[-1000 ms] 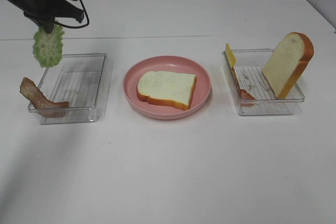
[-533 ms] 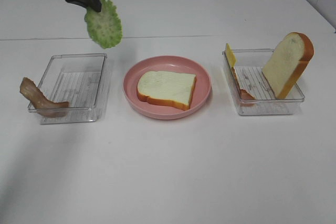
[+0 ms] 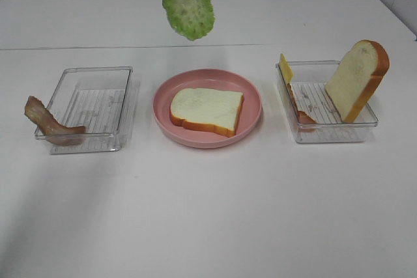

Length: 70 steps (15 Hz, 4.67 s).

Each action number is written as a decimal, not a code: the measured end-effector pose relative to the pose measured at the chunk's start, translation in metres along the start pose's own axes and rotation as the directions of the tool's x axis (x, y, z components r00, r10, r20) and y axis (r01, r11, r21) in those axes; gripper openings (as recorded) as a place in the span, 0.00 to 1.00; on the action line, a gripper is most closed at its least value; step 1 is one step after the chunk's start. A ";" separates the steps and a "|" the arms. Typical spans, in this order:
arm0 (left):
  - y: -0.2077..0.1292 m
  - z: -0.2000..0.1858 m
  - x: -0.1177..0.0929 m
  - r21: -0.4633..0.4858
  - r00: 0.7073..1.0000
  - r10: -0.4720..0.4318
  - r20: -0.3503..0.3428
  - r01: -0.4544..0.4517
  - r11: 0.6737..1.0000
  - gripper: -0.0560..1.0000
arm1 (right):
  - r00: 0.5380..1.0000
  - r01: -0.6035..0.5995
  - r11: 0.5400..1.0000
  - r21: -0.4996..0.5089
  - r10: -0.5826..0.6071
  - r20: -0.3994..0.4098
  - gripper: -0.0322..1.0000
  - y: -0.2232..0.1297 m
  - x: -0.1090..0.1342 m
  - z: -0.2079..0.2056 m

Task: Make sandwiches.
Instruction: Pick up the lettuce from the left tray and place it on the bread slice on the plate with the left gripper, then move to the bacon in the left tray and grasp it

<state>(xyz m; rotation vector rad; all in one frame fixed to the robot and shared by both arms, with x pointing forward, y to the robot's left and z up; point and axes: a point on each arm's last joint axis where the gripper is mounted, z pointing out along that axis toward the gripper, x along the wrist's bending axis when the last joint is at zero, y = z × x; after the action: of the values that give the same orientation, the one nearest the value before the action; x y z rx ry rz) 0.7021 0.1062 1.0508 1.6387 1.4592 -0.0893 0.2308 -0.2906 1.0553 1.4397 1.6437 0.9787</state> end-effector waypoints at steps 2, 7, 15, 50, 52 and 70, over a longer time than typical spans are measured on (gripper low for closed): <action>-0.016 0.022 -0.011 0.051 1.000 0.006 0.023 -0.007 0.999 0.06 | 1.000 0.000 1.000 0.000 0.000 0.000 0.76 0.000 0.000 0.000; -0.058 0.073 -0.012 0.198 1.000 0.007 0.027 -0.012 0.980 0.06 | 1.000 0.000 1.000 0.000 0.000 0.000 0.76 0.000 0.000 0.000; -0.086 0.104 0.025 0.328 0.993 0.087 -0.074 -0.059 0.943 0.07 | 1.000 0.000 1.000 0.000 0.000 0.000 0.76 0.000 0.000 0.000; -0.042 -0.068 0.028 0.434 0.771 0.294 -0.564 -0.026 0.901 0.77 | 1.000 0.000 1.000 0.000 0.000 0.000 0.76 0.000 0.000 0.000; -0.061 -0.085 0.070 0.467 0.754 0.225 -0.617 0.120 0.876 0.77 | 1.000 0.000 1.000 0.000 0.000 0.000 0.76 0.000 0.000 0.000; -0.093 -0.057 0.150 0.424 0.718 0.114 -0.686 0.267 0.865 0.65 | 1.000 0.000 1.000 0.000 0.000 0.000 0.76 0.000 0.000 0.000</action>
<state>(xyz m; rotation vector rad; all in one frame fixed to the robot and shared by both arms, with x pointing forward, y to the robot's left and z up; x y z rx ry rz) 0.6423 0.2452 0.9434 2.1692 2.2302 0.1384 0.2308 -0.2906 1.0553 1.4397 1.6437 0.9787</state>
